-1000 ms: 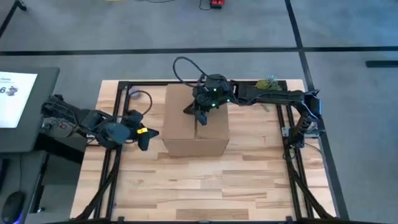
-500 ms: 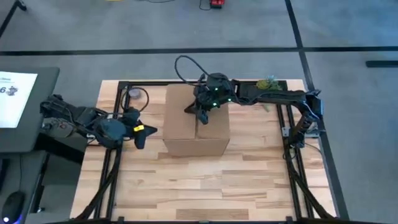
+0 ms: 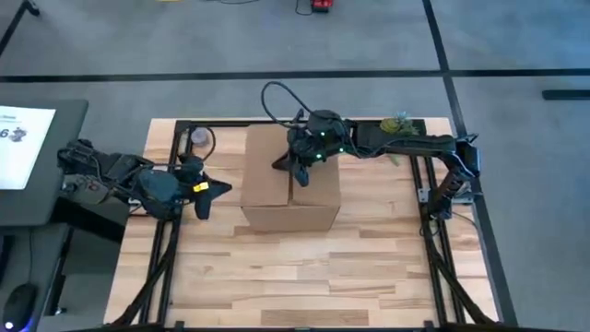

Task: Wrap mug
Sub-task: Close the box

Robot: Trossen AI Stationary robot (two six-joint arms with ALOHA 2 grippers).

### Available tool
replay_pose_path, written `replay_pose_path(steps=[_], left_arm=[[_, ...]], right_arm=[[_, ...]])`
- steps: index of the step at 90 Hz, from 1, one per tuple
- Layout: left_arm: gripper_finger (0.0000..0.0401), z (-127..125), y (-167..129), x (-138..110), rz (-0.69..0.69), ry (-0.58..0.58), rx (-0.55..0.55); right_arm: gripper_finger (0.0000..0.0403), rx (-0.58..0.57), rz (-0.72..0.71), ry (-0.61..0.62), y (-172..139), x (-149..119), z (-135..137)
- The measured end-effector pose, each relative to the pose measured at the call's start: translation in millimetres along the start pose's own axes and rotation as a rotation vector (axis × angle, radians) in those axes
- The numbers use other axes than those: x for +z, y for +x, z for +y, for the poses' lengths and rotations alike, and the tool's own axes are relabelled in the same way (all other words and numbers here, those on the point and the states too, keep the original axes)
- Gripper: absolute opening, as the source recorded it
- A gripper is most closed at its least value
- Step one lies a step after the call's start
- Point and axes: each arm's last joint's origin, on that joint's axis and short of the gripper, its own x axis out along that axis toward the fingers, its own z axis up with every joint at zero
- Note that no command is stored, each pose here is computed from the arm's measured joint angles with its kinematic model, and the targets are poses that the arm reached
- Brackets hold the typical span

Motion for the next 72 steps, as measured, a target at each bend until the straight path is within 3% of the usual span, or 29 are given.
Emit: replay_pose_path(steps=[45, 72], left_arm=[[0.0, 0, 0, 0, 0.005, 0.005, -0.004], [0.0, -1, 0, 0, 0.007, 0.01, -0.006]], right_arm=[[0.0, 0.002, -0.021, -0.002, -8, 5, 7], [0.0, -0.039, 0.12, 0.034, -7, -9, 2]])
